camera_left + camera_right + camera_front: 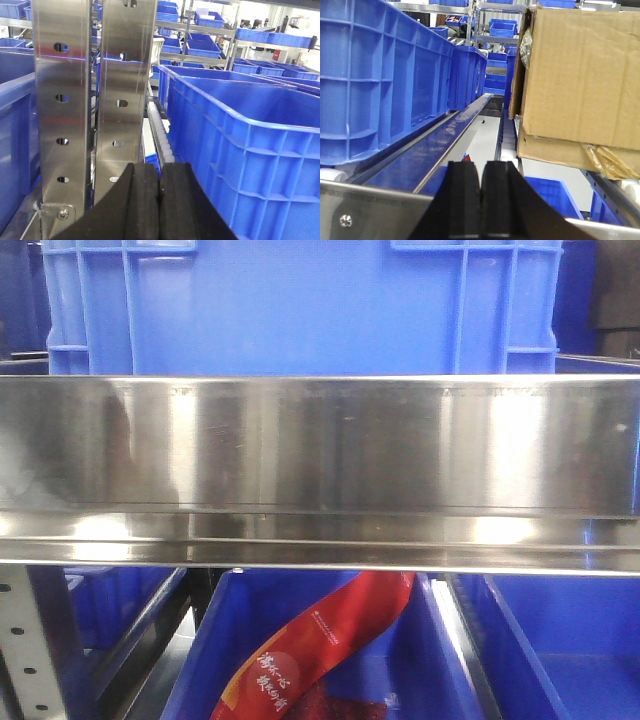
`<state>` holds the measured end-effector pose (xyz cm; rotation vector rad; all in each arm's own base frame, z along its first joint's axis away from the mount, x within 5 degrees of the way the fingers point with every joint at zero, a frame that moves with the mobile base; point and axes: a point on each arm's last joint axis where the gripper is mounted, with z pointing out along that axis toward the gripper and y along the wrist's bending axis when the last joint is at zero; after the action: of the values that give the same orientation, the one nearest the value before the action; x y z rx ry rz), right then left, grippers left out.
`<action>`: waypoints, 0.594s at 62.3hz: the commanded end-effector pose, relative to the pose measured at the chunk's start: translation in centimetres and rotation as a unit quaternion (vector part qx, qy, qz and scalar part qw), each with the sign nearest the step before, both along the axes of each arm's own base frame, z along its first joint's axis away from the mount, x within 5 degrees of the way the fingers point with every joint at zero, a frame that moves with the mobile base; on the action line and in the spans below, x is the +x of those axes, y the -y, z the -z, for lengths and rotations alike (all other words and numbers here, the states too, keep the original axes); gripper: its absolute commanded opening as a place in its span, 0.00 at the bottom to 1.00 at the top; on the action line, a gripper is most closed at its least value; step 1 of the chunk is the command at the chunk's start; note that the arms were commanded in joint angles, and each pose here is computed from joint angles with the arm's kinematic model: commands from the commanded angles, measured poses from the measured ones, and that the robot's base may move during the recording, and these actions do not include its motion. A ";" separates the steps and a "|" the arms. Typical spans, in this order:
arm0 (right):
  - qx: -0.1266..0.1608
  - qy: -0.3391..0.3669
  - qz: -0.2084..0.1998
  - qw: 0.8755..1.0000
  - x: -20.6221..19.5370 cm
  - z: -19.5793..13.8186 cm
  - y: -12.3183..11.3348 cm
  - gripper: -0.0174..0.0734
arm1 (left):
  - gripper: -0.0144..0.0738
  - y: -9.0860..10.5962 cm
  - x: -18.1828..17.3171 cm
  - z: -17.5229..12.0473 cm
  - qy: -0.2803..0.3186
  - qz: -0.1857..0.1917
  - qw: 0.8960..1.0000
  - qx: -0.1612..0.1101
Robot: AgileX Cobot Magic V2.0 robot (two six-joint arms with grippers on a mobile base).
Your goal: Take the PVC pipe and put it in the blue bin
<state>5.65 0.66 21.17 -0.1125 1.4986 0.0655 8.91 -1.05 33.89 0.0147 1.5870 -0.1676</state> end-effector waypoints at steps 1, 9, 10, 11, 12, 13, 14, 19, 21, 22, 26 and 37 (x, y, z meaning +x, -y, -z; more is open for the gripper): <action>-0.002 0.017 0.003 1.000 -0.1 -0.3 0.0 0.01 | 0.04 0.0 -0.1 -0.1 0.008 -0.002 1.000 -0.001; -0.002 0.017 0.003 1.000 -0.1 -0.3 0.0 0.01 | 0.04 -0.1 -0.1 -0.1 0.009 -0.002 1.000 -0.001; -0.002 0.017 0.003 1.000 -0.1 -0.3 0.0 0.01 | 0.04 -0.1 -0.2 0.1 0.006 -0.003 1.000 0.003; -0.002 0.017 0.003 1.000 -0.1 -0.3 0.0 0.01 | 0.04 -0.1 -0.3 0.2 0.009 -0.004 1.000 0.011; -0.002 0.017 0.003 1.000 -0.1 -0.3 0.0 0.01 | 0.04 -0.2 -0.3 0.3 0.010 -0.010 1.000 0.027; -0.002 0.017 0.003 1.000 -0.1 -0.3 0.0 0.01 | 0.04 -0.3 -0.5 0.4 0.015 -0.013 0.999 0.037; -0.002 0.017 0.003 1.000 -0.1 -0.3 0.0 0.01 | 0.04 -0.4 -0.6 0.6 0.015 -0.018 0.998 0.050; -0.002 0.017 0.003 1.000 -0.1 -0.3 0.0 0.01 | 0.04 -0.5 -1.3 1.7 0.018 -0.022 0.998 0.061; -0.002 0.017 0.003 1.000 -0.1 -0.3 0.0 0.01 | 0.04 -0.5 -1.6 2.3 0.019 -0.022 0.998 0.063; -0.002 0.017 0.003 1.000 -0.1 -0.3 0.0 0.01 | 0.04 -0.5 -1.9 2.6 0.022 -0.022 0.998 0.063; -0.002 0.017 0.003 1.000 -0.1 -0.3 0.0 0.01 | 0.04 -0.6 -2.4 4.2 0.021 -0.022 0.998 0.061; -0.002 0.017 0.003 1.000 -0.1 -0.3 0.0 0.01 | 0.04 -0.8 -3.8 8.7 0.029 -0.030 0.999 0.030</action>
<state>5.65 0.66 21.19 -0.1138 1.4968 0.0640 5.59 -0.38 26.79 0.0387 1.5641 -0.0702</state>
